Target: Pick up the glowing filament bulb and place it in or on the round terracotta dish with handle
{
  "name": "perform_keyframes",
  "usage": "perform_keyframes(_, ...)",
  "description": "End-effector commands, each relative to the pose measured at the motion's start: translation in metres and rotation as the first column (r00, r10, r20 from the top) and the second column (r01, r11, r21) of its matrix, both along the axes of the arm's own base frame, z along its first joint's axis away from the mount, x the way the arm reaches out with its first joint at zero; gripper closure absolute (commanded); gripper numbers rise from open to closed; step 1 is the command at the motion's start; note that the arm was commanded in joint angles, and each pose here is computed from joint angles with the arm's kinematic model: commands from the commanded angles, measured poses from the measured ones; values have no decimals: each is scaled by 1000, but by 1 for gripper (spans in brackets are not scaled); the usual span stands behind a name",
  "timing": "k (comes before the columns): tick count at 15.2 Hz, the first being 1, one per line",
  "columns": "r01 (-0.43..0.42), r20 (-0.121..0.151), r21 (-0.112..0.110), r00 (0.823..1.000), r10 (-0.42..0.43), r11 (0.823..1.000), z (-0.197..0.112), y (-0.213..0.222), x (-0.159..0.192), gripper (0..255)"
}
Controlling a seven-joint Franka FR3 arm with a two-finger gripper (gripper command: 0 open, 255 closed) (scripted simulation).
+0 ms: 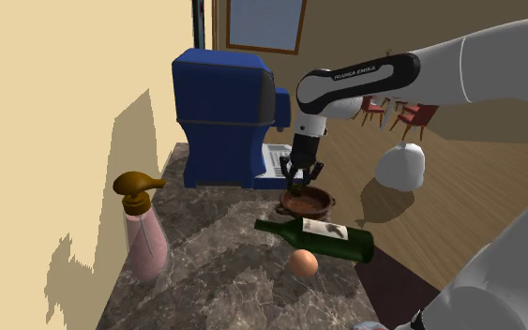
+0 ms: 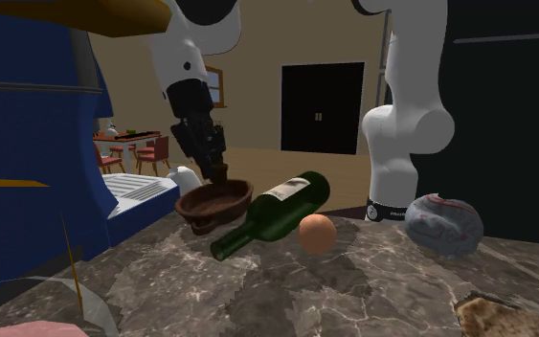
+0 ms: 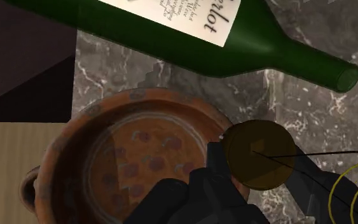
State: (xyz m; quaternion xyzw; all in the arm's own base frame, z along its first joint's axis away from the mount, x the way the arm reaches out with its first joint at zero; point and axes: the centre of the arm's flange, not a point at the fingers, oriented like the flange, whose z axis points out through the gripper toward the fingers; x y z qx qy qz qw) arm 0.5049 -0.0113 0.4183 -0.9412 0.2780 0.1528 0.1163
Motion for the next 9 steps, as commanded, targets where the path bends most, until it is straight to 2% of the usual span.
perform_keyframes(1,0,0,0,1000,0,1000,-3,-22,16,255)
perform_keyframes(3,0,0,0,1000,0,1000,-5,-42,32,255)
perform_keyframes(9,0,0,0,1000,0,1000,-37,-42,32,255)
